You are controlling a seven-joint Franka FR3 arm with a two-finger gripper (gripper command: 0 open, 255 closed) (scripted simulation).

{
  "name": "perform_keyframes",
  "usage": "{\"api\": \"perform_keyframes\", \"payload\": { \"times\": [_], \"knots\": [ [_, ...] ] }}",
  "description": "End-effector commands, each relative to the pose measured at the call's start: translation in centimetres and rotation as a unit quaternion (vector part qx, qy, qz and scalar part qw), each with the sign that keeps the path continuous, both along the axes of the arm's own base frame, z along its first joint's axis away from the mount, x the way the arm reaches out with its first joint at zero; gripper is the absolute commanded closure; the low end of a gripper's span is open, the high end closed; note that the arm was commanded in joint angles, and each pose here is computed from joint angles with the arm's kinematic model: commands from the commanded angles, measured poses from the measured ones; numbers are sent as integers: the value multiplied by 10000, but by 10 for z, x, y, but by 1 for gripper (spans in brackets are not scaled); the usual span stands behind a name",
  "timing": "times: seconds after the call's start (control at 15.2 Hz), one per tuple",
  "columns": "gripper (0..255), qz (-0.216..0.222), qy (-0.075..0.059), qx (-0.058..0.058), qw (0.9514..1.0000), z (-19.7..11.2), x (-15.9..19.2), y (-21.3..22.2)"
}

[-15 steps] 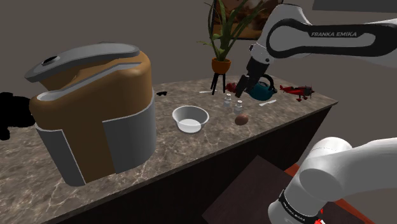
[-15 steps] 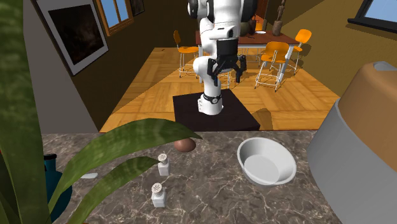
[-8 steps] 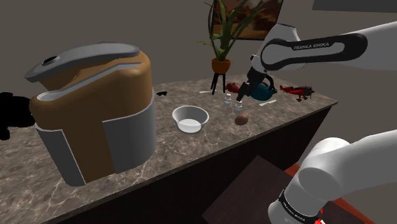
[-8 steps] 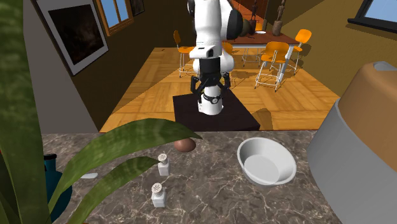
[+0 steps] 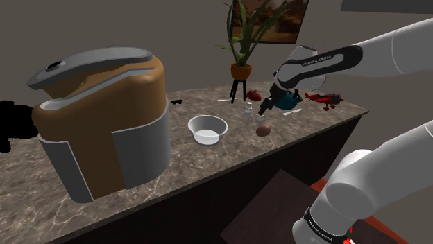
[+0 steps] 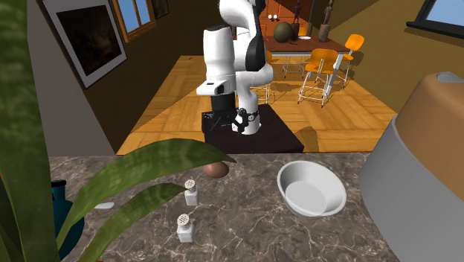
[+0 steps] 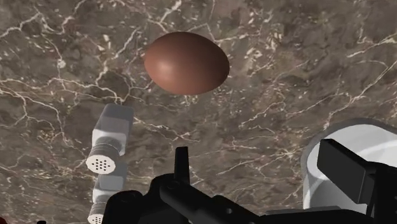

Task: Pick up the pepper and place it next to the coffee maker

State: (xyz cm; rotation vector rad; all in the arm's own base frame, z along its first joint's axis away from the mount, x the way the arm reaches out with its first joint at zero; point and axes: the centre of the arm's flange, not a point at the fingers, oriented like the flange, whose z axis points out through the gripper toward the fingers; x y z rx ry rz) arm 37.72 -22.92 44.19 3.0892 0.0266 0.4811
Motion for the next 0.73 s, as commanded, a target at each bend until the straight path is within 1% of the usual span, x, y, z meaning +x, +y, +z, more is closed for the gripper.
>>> {"api": "perform_keyframes", "payload": {
  "times": [0.0,0.66],
  "knots": [
    [0,-7,-61,-33,10000,-15,7,-21],
    [0,-50,-357,-120,9993,-88,41,-122]
  ]
}}
